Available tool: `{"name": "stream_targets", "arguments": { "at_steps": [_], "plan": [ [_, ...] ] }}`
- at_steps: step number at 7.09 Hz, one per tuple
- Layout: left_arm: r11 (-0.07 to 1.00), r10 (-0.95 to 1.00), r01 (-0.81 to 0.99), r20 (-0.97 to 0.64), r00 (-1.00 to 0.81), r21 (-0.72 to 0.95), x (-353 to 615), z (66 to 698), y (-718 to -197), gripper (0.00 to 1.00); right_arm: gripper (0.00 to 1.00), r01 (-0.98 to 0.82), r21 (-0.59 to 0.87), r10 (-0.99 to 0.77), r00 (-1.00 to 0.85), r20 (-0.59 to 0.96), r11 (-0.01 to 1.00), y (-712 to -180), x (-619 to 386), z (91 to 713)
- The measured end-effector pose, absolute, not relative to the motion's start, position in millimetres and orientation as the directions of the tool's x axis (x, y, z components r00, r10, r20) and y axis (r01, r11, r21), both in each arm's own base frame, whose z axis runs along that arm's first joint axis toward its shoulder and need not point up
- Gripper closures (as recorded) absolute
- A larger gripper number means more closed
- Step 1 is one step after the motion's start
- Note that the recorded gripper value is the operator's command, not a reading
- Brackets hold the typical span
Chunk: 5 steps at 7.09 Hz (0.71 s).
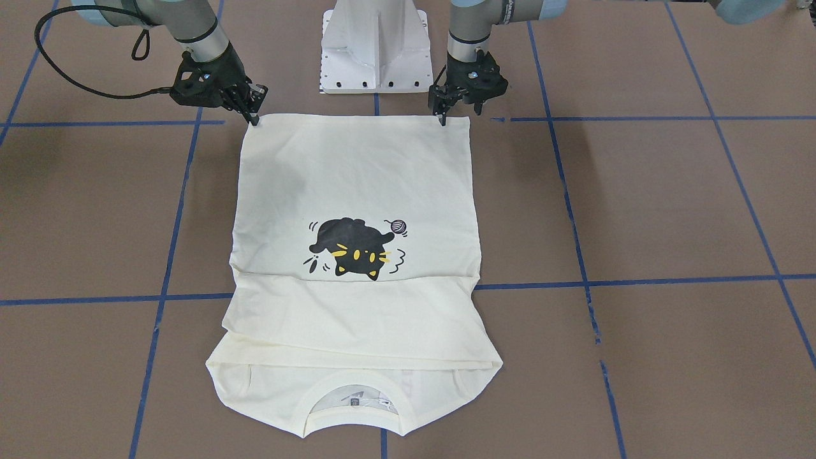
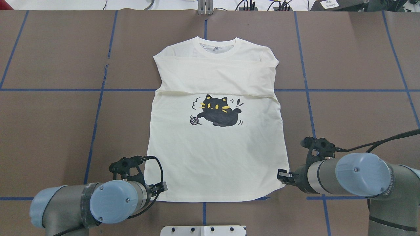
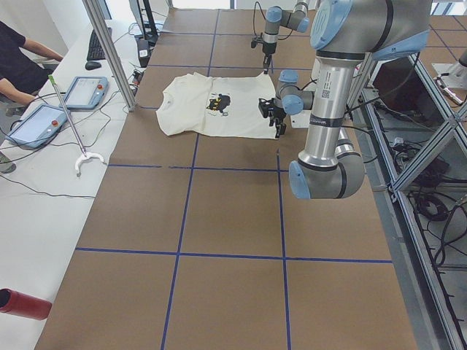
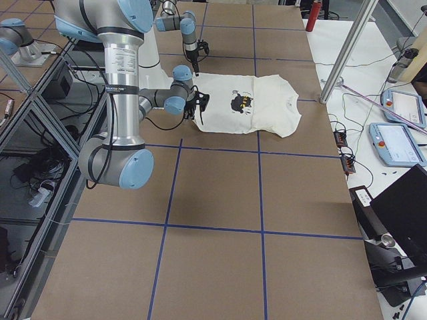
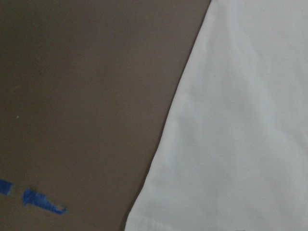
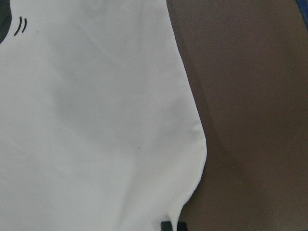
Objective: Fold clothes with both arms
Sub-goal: 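Move both grippers down to the hem corners nearest the robot, then grasp the hem corners with both grippers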
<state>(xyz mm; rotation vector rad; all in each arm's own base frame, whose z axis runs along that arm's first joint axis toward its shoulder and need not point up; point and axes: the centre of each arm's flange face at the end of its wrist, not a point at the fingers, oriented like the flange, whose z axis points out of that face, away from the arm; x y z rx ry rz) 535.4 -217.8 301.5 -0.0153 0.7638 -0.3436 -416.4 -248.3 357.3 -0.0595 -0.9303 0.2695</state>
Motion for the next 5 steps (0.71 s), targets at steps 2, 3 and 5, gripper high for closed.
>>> {"name": "stream_targets", "arguments": {
  "at_steps": [2,3,5],
  "plan": [
    [0.944,-0.310,0.299,-0.673,0.671,-0.137,544.0,313.3,-218.1,0.22,1.00,-0.203,-0.168,0.256,0.567,0.783,0.965,-249.1,-416.1,357.8],
    [0.944,-0.311,0.299,-0.670,0.674,-0.137,546.8,317.6,-218.7,0.25,1.00,-0.203,-0.169,0.256,0.568,0.782,0.965,-249.1,-416.0,358.4],
    [0.945,-0.309,0.295,-0.674,0.671,-0.140,544.4,315.9,-218.9,0.26,1.00,-0.204,-0.169,0.257,0.566,0.783,0.964,-249.9,-415.2,357.5]
  ]
}}
